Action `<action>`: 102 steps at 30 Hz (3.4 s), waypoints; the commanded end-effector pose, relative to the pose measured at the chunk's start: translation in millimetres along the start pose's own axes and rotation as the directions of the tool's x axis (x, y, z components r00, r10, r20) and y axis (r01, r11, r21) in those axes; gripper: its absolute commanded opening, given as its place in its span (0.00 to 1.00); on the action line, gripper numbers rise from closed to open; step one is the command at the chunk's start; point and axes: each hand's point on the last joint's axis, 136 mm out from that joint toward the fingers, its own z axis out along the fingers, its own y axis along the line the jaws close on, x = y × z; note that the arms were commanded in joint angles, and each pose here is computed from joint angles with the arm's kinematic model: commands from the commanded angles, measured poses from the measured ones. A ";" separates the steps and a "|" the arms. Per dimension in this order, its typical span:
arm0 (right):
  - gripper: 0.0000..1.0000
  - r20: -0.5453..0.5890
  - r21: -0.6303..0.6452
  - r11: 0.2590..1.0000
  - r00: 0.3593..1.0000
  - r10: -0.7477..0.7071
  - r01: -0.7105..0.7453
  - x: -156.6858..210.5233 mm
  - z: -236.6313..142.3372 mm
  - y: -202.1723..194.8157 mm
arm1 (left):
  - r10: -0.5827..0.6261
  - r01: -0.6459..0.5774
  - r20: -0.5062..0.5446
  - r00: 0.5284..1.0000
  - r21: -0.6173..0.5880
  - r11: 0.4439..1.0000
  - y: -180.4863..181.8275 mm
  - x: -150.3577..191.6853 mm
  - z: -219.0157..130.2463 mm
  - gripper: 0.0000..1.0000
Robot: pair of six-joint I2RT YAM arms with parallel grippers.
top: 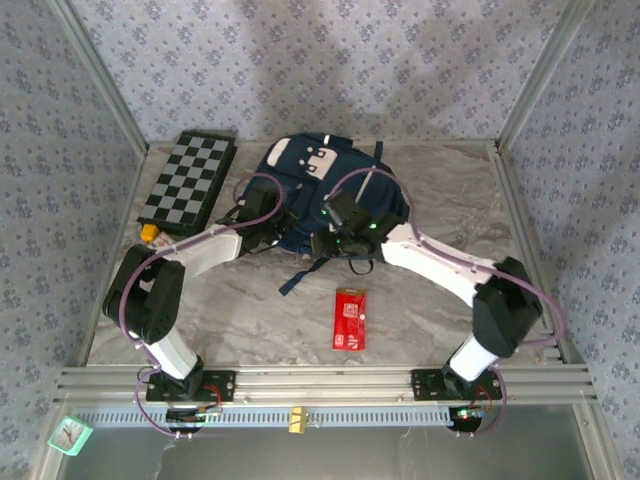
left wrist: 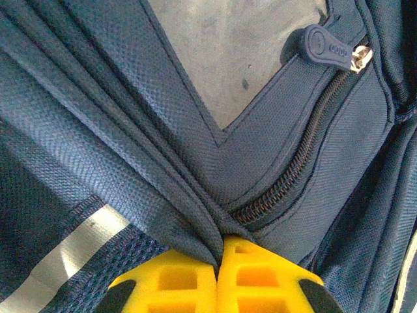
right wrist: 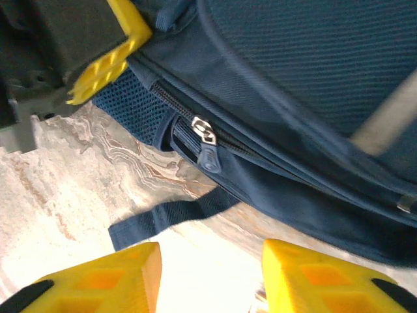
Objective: Pack the student bag
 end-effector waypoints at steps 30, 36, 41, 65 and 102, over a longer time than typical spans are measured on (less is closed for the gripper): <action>0.36 0.177 0.143 0.975 0.973 0.146 -0.172 -26.8 83.4 -21.2 | 0.077 -0.072 -0.044 0.996 0.103 0.992 -43.2 8.1 -14.3 0.00; 0.28 0.232 0.115 0.982 0.965 0.123 -0.152 -49.5 73.8 -9.9 | 0.080 -0.074 -0.052 0.995 0.105 0.992 -44.7 12.4 -12.7 0.00; 0.19 0.227 0.152 0.976 0.967 0.119 -0.155 -43.6 59.6 -14.6 | 0.090 -0.086 -0.046 0.995 0.095 0.992 -44.2 10.5 -14.1 0.00; 0.06 0.096 0.420 0.897 0.989 0.111 -0.141 35.4 5.0 -103.0 | 0.062 -0.061 -0.004 0.998 0.087 0.994 -40.8 -21.3 -18.0 0.00; 0.11 0.124 0.247 0.968 0.990 -0.070 0.038 9.5 6.4 -115.6 | 0.096 -0.093 -0.056 0.994 0.056 0.994 -33.0 -30.8 3.5 0.00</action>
